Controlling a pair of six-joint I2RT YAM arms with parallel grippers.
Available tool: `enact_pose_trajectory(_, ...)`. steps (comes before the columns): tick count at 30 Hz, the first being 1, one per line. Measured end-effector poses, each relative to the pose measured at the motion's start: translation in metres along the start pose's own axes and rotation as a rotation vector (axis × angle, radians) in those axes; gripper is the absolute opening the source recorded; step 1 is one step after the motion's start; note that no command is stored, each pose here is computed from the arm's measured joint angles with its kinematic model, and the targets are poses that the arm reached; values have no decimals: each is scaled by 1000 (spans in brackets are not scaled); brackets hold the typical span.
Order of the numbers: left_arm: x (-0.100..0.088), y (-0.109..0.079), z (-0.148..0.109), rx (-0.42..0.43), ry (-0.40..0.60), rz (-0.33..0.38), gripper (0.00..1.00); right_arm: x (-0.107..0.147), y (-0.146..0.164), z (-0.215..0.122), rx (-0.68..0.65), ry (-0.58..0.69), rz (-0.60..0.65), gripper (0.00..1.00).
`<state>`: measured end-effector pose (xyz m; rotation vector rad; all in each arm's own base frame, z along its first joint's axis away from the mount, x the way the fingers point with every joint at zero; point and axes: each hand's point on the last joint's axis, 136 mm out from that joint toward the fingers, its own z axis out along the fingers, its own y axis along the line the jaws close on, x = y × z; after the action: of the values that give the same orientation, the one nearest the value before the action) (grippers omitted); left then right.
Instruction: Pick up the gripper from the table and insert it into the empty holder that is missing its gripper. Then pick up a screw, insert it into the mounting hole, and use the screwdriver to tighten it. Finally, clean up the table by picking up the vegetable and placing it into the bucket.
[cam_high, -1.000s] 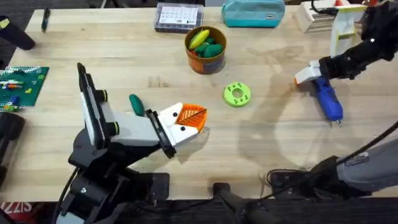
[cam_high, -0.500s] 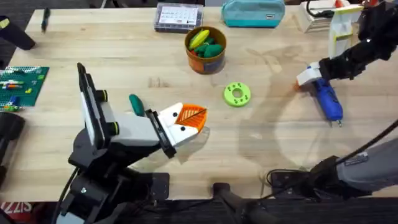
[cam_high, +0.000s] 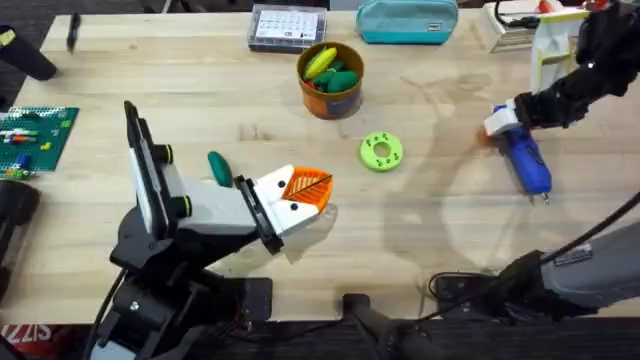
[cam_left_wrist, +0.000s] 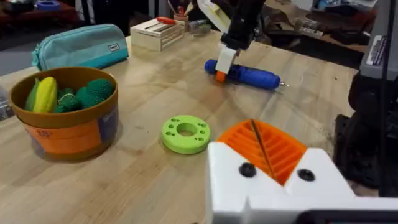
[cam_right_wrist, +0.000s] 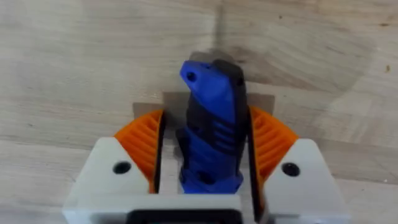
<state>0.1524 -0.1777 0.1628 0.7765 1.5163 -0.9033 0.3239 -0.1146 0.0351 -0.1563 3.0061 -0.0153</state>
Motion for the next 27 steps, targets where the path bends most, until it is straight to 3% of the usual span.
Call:
enact_pose_trajectory(6,0,0,0,0,0,0,18,1,-1,0,9,5,5,498)
enact_pose_trajectory(15,0,0,0,0,0,0,18,1,-2,0,13,6,5,461)
enact_pose_trajectory(16,0,0,0,0,0,0,18,0,-2,0,15,5,2,401)
enact_pose_trajectory(19,0,0,0,0,0,0,18,2,-4,1,26,12,5,89)
enact_pose_trajectory(20,0,0,0,0,0,0,18,2,-5,1,30,16,11,39)
enact_pose_trajectory(27,0,0,0,0,0,0,18,2,-3,1,13,12,15,30)
